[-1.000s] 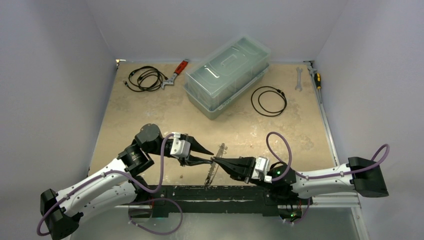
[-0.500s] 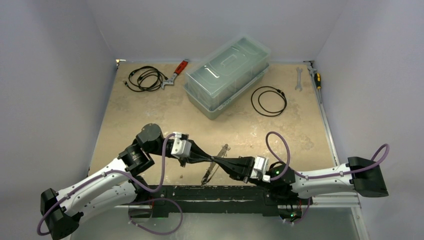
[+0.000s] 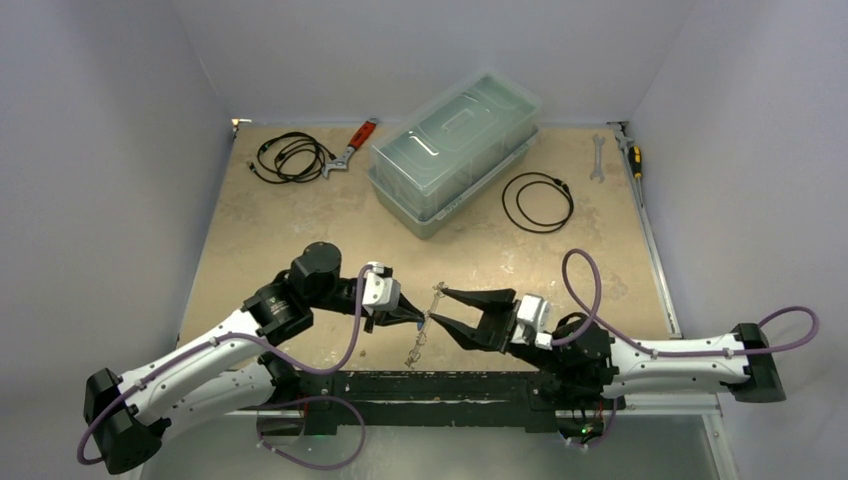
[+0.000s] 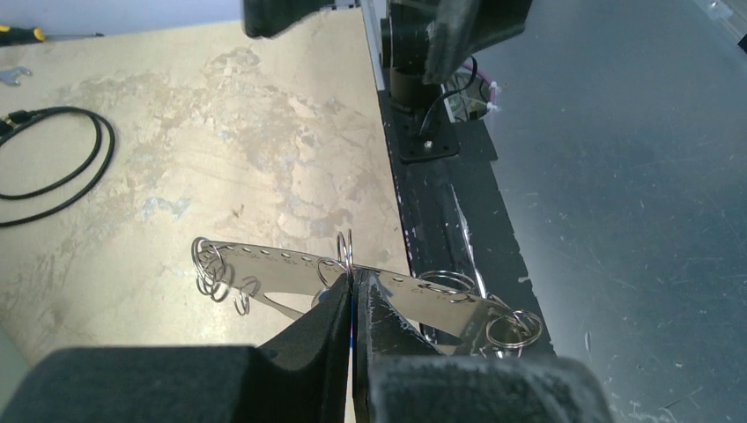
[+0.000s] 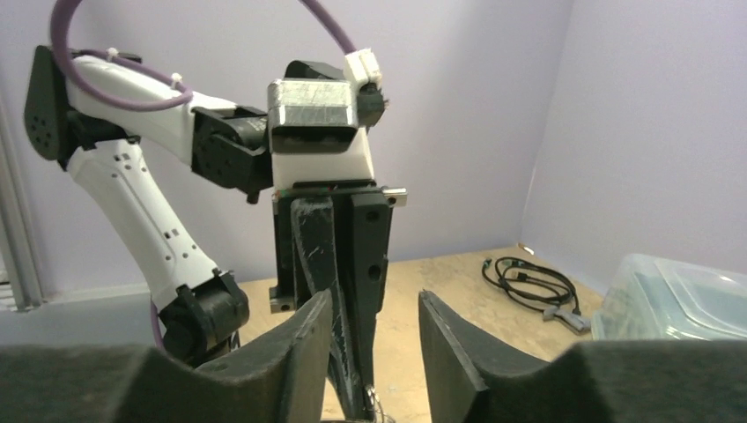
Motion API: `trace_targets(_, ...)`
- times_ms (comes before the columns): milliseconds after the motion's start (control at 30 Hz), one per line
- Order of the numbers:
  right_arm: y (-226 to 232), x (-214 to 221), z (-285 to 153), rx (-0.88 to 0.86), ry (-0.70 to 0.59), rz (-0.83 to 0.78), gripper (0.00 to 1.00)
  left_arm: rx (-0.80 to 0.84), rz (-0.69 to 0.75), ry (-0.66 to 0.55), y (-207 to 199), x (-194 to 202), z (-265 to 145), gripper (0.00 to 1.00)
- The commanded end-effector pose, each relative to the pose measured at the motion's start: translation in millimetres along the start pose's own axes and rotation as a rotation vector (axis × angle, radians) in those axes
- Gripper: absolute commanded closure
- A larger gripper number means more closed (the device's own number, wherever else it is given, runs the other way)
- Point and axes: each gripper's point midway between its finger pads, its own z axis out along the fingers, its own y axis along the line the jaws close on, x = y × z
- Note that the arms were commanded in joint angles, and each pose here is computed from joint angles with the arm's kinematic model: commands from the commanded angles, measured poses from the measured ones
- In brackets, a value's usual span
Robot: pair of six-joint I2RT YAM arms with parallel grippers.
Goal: Put the keys on the keyring
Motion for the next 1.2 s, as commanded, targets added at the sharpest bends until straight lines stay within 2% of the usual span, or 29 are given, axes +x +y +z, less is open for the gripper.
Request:
trace_targets(0,-1.7,22.4,-0.3,-0.004,0.221,-0.063,0.47,-0.028,0.076,-0.022,9.3,-21.4,-2.8,1.00)
trace_targets(133,4.4,42.7,-3.6,-0.057,0.394,-0.120,0.45,-0.043,0.076,0.008,12.6,-15.9,-3.5,1.00)
trace_targets(233,10.7,55.2,0.4,-0.091,0.478,-0.153,0.44,-0.052,0.046,0.063,16.4,-3.3,-2.4,1.00)
trace_targets(333,15.9,76.2,1.9,-0.116,0.575,-0.191,0.48,-0.050,0.033,0.104,17.7,2.9,-2.8,1.00)
trace_targets(567,12.9,88.4,-0.4,-0.102,0.594,-0.218,0.54,-0.105,0.022,0.171,24.0,12.9,-10.7,1.00)
trace_targets(900,1.9,104.8,-2.4,-0.042,0.649,-0.269,0.61,-0.075,0.025,0.161,16.7,11.9,-11.7,1.00)
trace_targets(1167,-7.7,108.5,-1.4,0.009,0.661,-0.296,0.60,-0.040,0.023,0.151,10.3,10.1,-10.8,1.00)
